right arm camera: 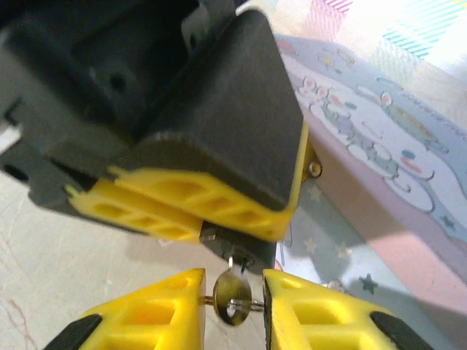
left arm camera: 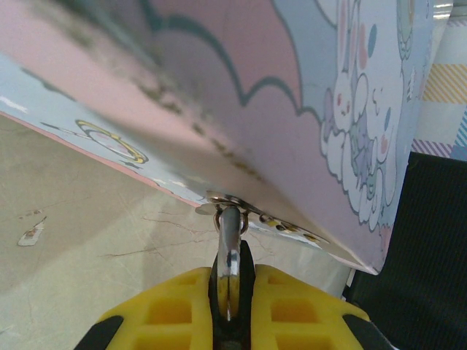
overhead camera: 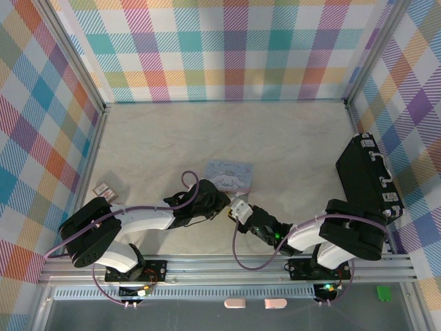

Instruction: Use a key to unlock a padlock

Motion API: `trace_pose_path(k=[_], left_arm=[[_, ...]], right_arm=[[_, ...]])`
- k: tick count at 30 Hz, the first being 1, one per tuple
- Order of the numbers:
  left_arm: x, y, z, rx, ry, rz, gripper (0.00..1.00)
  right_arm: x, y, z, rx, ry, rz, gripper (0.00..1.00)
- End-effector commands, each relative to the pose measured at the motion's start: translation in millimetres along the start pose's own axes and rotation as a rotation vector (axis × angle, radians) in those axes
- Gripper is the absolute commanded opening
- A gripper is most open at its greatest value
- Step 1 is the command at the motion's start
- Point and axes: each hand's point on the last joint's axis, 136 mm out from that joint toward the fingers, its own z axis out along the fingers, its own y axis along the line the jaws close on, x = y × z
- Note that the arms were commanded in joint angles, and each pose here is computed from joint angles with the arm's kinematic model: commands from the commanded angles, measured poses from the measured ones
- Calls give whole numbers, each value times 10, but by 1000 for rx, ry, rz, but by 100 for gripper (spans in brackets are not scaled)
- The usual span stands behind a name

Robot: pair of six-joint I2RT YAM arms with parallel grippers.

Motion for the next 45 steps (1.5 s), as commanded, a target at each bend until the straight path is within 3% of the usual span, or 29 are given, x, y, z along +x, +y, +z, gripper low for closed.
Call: trace_pose_path(k=[1,9,15,21,30,36,42,45], left_arm=[[42,-161,-38,68,20,-4,0],[50,-194,-55,73,19,-1,0],[37,-204,-85,73,10,2,0],[24,-197,-103,65,4,9,0],[44,-200,-88,69,13,12,0],[22,-153,-69,53,3,27,0],[-223,-164,-71,62,-66,96,0],[-276,-241,-60,35,-90,174,0]], right_arm=[[-159,-31,48,28,-42,45,23],[-78,-75,70,60,-16,68,16],[-3,-100,70,78,5,60,23],[2,-118,85,93,3,61,21],[-10,-130,101,103,9,114,10],[29,-181,127,102,42,312,0],[144,-229,156,21,114,681,0],[145,-201,185,-23,124,783,0]])
